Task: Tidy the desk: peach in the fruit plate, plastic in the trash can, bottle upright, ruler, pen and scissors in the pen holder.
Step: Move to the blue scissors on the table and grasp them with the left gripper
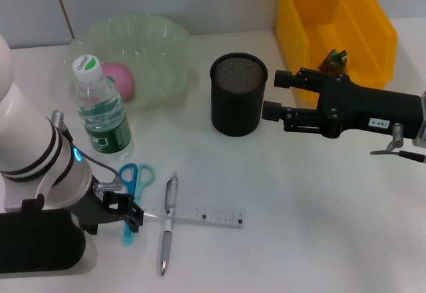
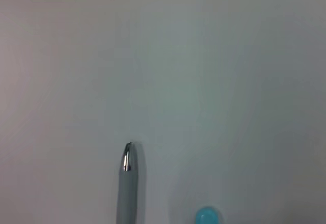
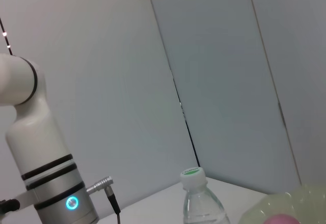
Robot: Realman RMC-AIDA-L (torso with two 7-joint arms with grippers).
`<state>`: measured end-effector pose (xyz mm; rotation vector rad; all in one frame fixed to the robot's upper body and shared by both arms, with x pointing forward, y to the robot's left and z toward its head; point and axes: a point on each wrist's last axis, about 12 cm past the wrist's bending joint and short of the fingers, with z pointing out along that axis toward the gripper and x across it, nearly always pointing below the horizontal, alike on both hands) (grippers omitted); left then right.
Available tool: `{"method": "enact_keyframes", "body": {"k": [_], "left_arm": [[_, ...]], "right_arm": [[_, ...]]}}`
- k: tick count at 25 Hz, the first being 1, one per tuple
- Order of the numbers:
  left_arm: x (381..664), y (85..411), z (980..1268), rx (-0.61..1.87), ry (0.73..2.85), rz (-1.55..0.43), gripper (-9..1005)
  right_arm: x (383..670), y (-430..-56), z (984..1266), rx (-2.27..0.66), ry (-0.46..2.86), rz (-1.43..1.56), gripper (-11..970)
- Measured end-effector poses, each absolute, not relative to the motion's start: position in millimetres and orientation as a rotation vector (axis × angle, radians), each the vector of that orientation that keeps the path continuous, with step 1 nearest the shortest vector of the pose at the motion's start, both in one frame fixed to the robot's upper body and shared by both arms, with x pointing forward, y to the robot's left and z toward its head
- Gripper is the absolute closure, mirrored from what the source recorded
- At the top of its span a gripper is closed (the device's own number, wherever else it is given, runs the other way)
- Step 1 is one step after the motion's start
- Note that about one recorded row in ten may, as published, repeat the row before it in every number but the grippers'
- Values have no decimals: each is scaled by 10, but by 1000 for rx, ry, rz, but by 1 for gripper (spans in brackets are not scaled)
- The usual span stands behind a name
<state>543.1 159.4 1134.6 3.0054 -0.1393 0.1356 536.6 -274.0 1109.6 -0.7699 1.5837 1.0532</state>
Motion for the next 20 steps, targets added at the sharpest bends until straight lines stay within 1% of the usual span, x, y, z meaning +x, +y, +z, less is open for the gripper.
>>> {"method": "enact_keyframes", "body": {"k": [3,9,20], "left_arm": [[5435,1595,11338,3007,-181,128,312],[5442,1571,11341,2998,-215,127,313],[5468,1501,11295,2987,-213,100,312]], "right_arm": [[5368,-2736,11099,-773,1583,1054,134],[5370,-2735,11101,-773,1582,1054,134],[5345,-2761,11089,-770,1587,1051,135]]}}
